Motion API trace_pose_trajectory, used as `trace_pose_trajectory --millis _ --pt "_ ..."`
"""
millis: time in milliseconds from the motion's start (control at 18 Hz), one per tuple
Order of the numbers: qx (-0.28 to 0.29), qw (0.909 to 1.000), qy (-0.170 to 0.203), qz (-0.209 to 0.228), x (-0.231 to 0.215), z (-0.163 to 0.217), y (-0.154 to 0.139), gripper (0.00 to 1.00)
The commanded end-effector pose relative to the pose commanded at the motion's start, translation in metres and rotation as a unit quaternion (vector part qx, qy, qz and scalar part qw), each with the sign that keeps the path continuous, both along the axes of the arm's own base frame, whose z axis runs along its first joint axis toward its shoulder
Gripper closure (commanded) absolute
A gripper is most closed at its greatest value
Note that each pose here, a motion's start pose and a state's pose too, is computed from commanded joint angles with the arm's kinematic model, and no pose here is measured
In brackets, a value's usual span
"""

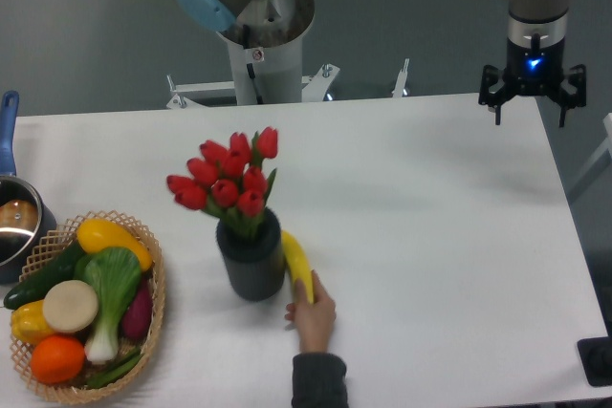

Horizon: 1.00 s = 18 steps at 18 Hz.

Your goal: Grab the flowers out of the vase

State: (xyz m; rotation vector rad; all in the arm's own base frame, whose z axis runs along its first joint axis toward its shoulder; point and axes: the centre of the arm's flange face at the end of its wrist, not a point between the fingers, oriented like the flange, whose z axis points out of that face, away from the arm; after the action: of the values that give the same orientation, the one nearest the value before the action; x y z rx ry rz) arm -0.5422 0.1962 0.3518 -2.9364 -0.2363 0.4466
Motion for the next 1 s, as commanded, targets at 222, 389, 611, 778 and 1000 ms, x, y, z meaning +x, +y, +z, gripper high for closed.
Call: trace_pose_trajectory --millis 222,389,611,778,1000 --pt "0.008 1.0000 0.000 0.003 0.031 0.015 -0.001 0.00" --pt "0.074 0.9971 -0.006 -0.019 0.057 0.017 0.011 0.00" --pt "0.172 0.9844 -0.026 -0.029 0.092 0.013 0.023 0.00" --pt "0.256 0.9639 -0.043 -0.061 0.113 0.013 0.041 0.00" --pt "0.291 0.9498 -0.058 -0.101 0.138 0.019 0.071 0.00"
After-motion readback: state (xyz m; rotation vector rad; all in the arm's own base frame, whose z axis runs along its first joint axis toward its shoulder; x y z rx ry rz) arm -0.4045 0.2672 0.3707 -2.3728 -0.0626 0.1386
